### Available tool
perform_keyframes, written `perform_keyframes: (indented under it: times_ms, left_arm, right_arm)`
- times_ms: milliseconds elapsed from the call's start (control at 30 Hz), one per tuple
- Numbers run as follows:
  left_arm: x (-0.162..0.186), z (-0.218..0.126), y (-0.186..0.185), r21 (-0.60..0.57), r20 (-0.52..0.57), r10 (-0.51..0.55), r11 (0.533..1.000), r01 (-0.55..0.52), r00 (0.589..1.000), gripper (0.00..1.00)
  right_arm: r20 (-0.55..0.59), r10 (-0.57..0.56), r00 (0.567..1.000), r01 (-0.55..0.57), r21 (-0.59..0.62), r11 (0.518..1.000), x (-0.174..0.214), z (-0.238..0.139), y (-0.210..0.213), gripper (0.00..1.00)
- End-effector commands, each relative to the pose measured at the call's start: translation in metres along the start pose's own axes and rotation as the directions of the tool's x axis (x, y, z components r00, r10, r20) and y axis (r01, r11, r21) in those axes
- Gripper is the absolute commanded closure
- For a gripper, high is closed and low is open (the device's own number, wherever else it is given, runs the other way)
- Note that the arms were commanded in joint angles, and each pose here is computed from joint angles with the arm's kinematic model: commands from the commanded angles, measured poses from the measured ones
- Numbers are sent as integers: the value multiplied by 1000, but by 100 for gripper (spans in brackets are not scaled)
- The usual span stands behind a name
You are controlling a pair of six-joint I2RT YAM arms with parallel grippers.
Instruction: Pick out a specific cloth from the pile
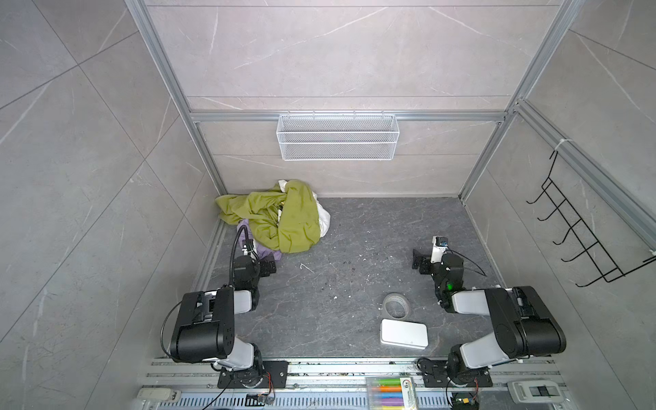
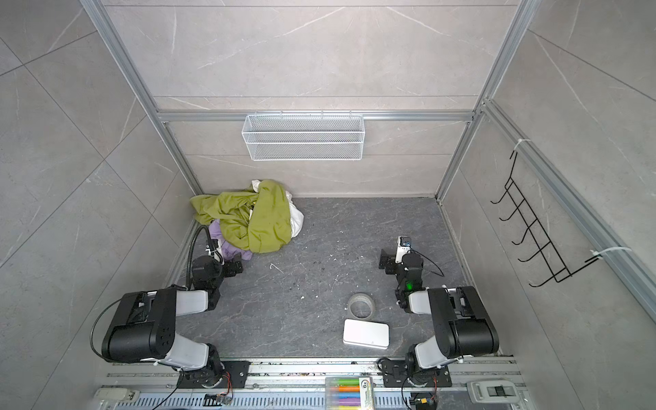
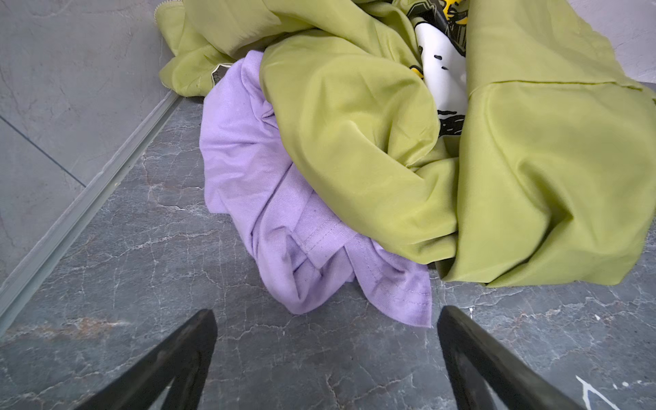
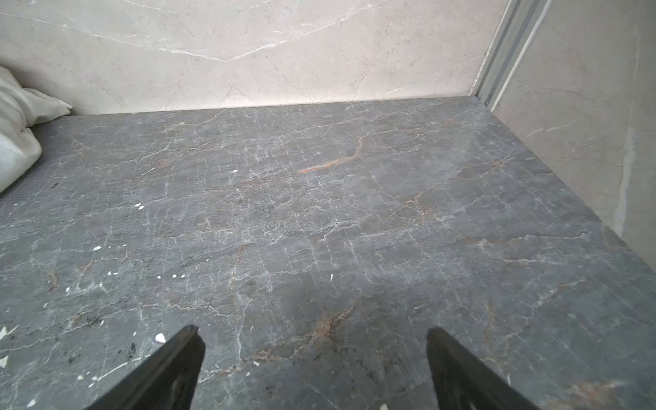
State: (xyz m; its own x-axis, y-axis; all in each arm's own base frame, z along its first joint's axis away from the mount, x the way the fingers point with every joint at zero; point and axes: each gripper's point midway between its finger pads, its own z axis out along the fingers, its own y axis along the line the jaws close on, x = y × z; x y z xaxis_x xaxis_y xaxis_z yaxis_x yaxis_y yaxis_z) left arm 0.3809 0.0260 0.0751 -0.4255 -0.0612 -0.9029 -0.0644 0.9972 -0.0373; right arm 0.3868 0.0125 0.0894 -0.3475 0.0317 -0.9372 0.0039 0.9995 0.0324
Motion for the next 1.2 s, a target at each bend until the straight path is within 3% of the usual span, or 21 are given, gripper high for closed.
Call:
perform_keyframes:
  times_ms: [0, 1167]
  left_arm:
    - [-12, 2, 0, -4, 35, 8, 1000, -8, 999, 0]
    - [-12, -1, -2, -1, 47, 14, 1000, -14, 999, 0]
  right_arm:
    - [4, -5, 1000, 5, -4, 1000, -5, 4, -1, 0]
    - [26, -18, 999, 18, 16, 1000, -10, 0, -3, 0]
